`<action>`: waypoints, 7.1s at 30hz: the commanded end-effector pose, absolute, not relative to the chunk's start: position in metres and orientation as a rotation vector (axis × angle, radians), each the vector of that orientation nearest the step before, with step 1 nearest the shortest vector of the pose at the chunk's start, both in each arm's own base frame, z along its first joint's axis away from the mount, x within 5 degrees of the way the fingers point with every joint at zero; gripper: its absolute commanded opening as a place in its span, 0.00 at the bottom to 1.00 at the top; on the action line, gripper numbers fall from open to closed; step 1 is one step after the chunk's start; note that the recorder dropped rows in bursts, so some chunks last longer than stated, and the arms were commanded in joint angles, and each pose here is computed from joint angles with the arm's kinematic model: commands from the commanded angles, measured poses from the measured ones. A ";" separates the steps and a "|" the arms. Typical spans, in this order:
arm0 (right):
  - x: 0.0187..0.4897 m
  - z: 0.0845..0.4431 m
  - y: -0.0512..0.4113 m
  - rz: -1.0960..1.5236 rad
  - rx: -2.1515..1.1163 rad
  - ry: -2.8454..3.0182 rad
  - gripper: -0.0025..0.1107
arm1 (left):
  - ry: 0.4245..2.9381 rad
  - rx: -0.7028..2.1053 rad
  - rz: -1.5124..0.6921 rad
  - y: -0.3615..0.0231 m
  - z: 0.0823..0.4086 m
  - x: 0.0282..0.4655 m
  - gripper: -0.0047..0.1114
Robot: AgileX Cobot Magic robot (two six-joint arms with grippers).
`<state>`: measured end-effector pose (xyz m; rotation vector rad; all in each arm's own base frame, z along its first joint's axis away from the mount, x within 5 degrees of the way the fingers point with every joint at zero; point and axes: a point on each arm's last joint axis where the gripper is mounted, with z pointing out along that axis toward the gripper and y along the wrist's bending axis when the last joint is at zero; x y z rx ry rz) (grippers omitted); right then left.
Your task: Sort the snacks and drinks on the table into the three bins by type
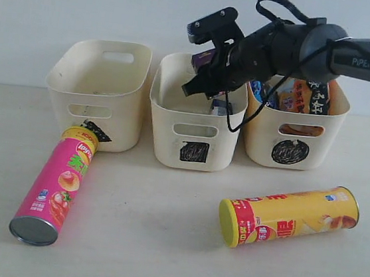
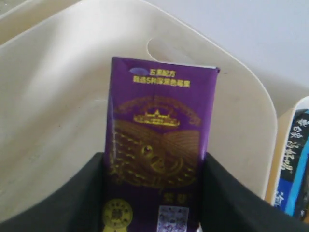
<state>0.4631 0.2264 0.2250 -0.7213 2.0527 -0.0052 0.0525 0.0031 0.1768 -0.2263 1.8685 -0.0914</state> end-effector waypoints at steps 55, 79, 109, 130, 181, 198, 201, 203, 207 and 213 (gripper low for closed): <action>0.270 0.332 0.035 -0.167 -0.050 2.415 0.02 | 1.859 -0.237 -0.098 0.003 0.178 0.052 0.08; 0.190 0.357 0.013 -0.201 -0.004 2.312 0.02 | 1.861 -0.238 -0.098 0.003 0.178 0.052 0.08; 0.071 0.278 -0.009 -0.094 0.031 1.899 0.02 | 1.859 -0.237 -0.098 0.003 0.178 0.052 0.08; 0.054 0.243 0.000 0.011 -0.045 1.804 0.02 | 1.859 -0.237 -0.098 0.003 0.178 0.052 0.08; 0.054 0.184 0.004 0.045 -0.083 1.804 0.02 | 1.859 -0.237 -0.098 0.003 0.178 0.052 0.08; 0.054 0.184 0.004 0.046 -0.081 1.804 0.02 | 1.504 -0.172 -0.103 0.003 0.211 0.056 0.08; 0.054 0.184 0.004 0.046 -0.081 1.804 0.02 | 1.478 -0.209 -0.146 0.003 0.213 0.056 0.08; 0.054 0.184 0.004 0.044 -0.084 1.804 0.02 | 1.430 -0.219 -0.166 0.003 0.217 0.056 0.08; 0.054 0.184 0.004 0.045 -0.082 1.804 0.02 | 1.257 -0.258 -0.255 0.003 0.231 0.053 0.08; 0.054 0.184 0.004 0.045 -0.082 1.804 0.02 | 1.271 -0.270 -0.267 0.003 0.244 0.056 0.08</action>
